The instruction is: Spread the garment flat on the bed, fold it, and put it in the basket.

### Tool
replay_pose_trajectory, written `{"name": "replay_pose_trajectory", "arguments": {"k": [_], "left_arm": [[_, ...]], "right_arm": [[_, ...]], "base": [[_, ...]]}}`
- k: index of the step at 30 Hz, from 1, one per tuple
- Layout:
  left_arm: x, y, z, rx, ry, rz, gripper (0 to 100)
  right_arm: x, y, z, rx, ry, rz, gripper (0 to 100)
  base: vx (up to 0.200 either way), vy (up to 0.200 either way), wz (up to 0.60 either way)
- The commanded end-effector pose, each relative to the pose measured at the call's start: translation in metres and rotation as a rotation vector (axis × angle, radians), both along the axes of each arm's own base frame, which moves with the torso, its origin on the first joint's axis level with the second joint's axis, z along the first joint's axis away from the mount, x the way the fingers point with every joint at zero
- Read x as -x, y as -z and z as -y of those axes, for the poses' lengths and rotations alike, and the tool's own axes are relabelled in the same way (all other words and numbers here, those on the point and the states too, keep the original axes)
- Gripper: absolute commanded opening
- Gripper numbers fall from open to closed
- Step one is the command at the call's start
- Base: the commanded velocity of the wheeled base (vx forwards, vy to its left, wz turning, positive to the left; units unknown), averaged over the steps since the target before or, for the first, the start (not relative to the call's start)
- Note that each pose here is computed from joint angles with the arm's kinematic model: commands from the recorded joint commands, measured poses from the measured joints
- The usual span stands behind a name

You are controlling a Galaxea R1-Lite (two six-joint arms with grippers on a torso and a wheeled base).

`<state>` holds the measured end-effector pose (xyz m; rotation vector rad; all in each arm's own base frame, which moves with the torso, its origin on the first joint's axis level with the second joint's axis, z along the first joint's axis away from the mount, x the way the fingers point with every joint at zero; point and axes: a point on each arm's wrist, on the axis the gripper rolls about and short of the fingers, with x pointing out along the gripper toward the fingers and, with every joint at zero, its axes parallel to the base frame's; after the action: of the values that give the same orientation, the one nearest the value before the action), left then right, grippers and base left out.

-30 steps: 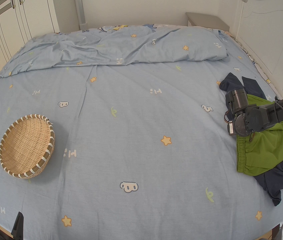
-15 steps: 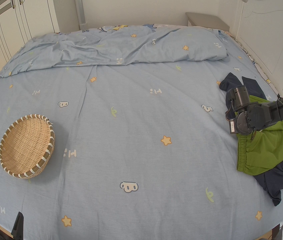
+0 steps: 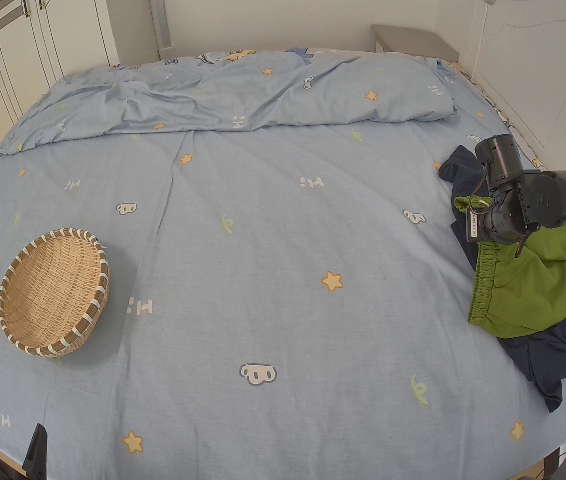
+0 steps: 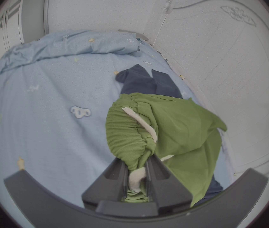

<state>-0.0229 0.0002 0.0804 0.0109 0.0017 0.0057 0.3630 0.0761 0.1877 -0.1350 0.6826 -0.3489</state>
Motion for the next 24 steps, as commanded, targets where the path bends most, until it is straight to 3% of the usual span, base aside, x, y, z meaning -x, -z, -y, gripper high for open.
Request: {"name": "replay_pose_trajectory", "arguments": {"k": [1,9,15,21,24], "left_arm": [[-0.001,0.005,0.0,0.0,0.001,-0.008,100],[-0.001,0.005,0.0,0.0,0.0,-0.008,100],[-0.001,0.005,0.0,0.0,0.001,-0.008,100],[-0.001,0.005,0.0,0.0,0.001,-0.008,100],[-0.001,0.005,0.0,0.0,0.0,-0.008,100]], "right_arm": [[0.012,-0.027,-0.004,-0.124,-0.045,0.038,0],[0.036,-0.078,-0.021,-0.511,-0.254,-0.048,0],[0.054,-0.106,-0.044,-0.633,-0.411,-0.075,0],[0.073,-0.12,-0.093,-0.701,-0.54,-0.071,0],[0.081,-0.113,-0.155,-0.744,-0.651,-0.122,0]], "base": [[0.0,0.0,0.0],[0.0,0.0,0.0],[0.0,0.0,0.0],[0.0,0.0,0.0],[0.0,0.0,0.0]]}}
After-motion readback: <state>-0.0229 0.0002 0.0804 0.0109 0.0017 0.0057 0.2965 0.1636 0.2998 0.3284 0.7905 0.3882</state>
